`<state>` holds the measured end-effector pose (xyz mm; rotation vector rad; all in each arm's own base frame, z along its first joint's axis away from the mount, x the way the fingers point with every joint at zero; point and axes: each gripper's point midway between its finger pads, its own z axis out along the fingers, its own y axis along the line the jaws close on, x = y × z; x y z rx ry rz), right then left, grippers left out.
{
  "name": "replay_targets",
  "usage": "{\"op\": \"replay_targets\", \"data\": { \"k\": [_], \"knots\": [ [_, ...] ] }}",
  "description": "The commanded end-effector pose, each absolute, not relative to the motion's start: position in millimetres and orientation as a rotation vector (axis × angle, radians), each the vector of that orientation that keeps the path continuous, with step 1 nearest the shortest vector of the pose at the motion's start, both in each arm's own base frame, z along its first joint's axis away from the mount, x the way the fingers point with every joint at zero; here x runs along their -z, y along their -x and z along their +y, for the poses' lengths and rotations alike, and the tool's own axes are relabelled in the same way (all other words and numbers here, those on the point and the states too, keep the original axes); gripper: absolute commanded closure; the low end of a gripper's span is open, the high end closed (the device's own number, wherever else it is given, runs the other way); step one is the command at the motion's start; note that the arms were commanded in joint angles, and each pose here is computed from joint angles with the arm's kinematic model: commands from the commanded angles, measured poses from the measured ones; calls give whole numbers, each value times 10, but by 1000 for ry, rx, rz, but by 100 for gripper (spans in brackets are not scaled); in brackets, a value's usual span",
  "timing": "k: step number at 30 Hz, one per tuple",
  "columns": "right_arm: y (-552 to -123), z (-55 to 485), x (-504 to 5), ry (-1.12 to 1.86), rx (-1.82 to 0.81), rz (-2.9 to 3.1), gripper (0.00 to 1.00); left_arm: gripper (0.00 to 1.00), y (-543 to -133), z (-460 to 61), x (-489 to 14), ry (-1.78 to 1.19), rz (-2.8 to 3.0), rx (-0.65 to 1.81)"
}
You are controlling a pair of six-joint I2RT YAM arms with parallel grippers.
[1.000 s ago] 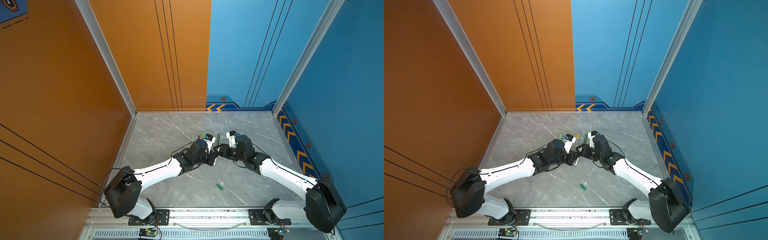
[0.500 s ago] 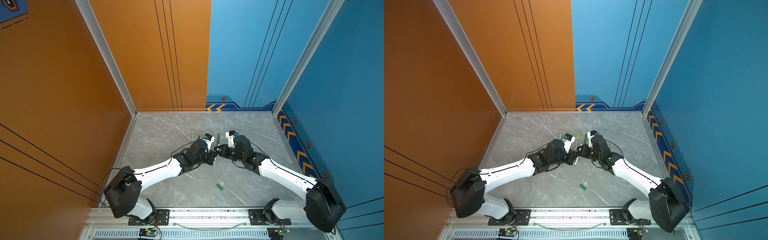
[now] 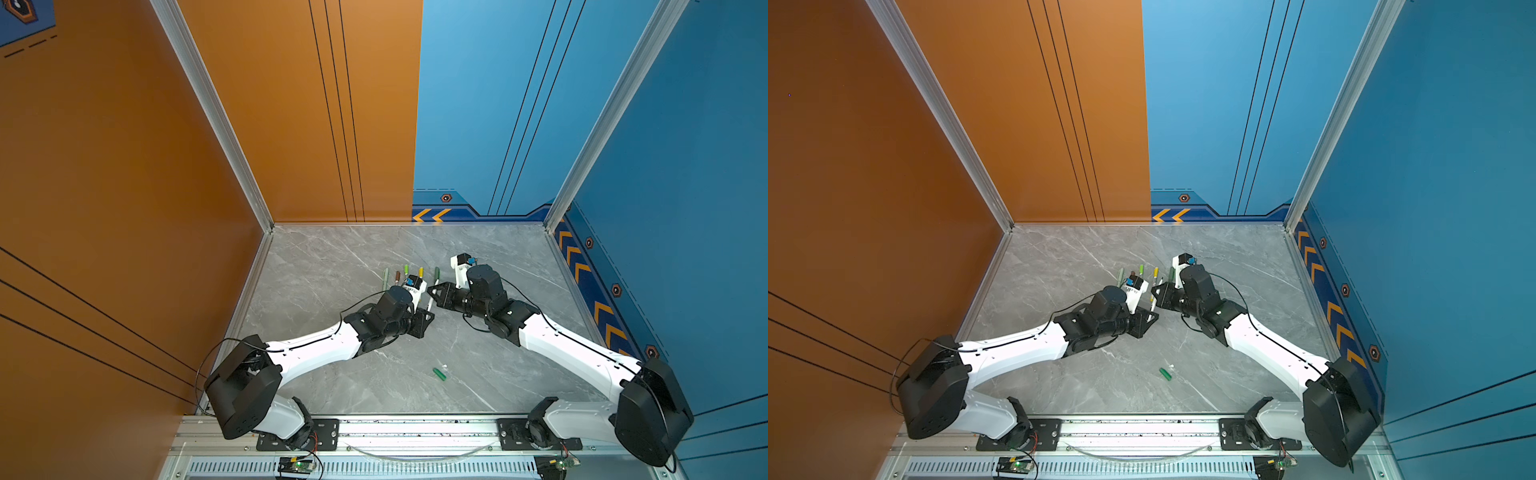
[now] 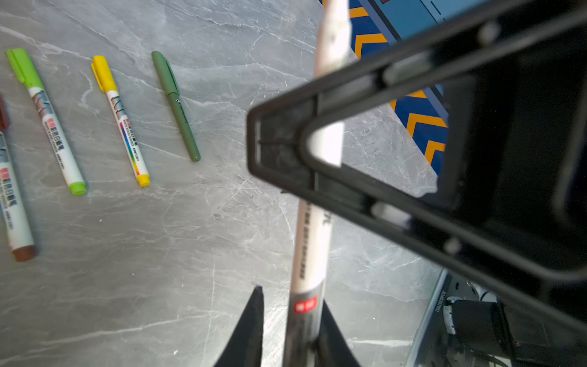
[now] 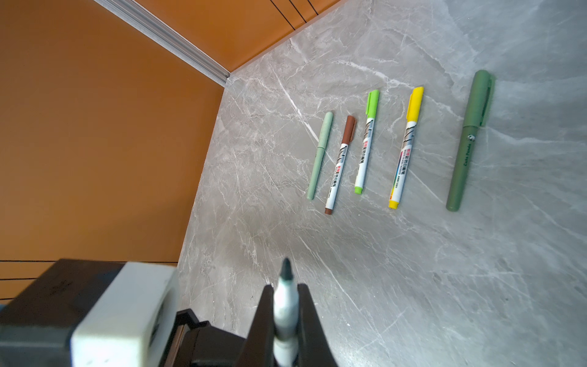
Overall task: Insert pens into pen caps
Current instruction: Pick up the pen from the bottom-center of the table.
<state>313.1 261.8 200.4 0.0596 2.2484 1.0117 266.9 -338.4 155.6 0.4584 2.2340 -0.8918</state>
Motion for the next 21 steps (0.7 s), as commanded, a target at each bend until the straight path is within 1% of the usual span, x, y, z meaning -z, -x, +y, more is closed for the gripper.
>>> {"op": "replay_targets", "data": {
  "k": [1, 5, 11, 14, 16, 17, 21],
  "knots": [
    [-3093, 2564, -2026, -43, -967, 2259, 100, 78, -2699, -3357, -1665, -446, 2199, 881],
    [-3083, 2591, -1960, -46, -968, 2280, 100, 80, -2721, -3362, -1694, -451, 2188, 873],
    [-3068, 2611, -1912, -44, -964, 2299, 99, 92, -2749, -3374, -1720, -449, 2180, 868],
    [-3068, 2589, -1921, -46, -953, 2300, 93, 97, -2747, -3359, -1704, -446, 2183, 861],
    [-3061, 2559, -1924, -52, -941, 2304, 91, 98, -2752, -3325, -1685, -434, 2186, 852],
    [-3060, 2539, -1923, -56, -932, 2307, 89, 99, -2756, -3300, -1677, -424, 2188, 846],
    [-3013, 2371, -1856, -90, -843, 2362, 65, 100, -2762, -3177, -1613, -393, 2213, 810]
  ]
}}
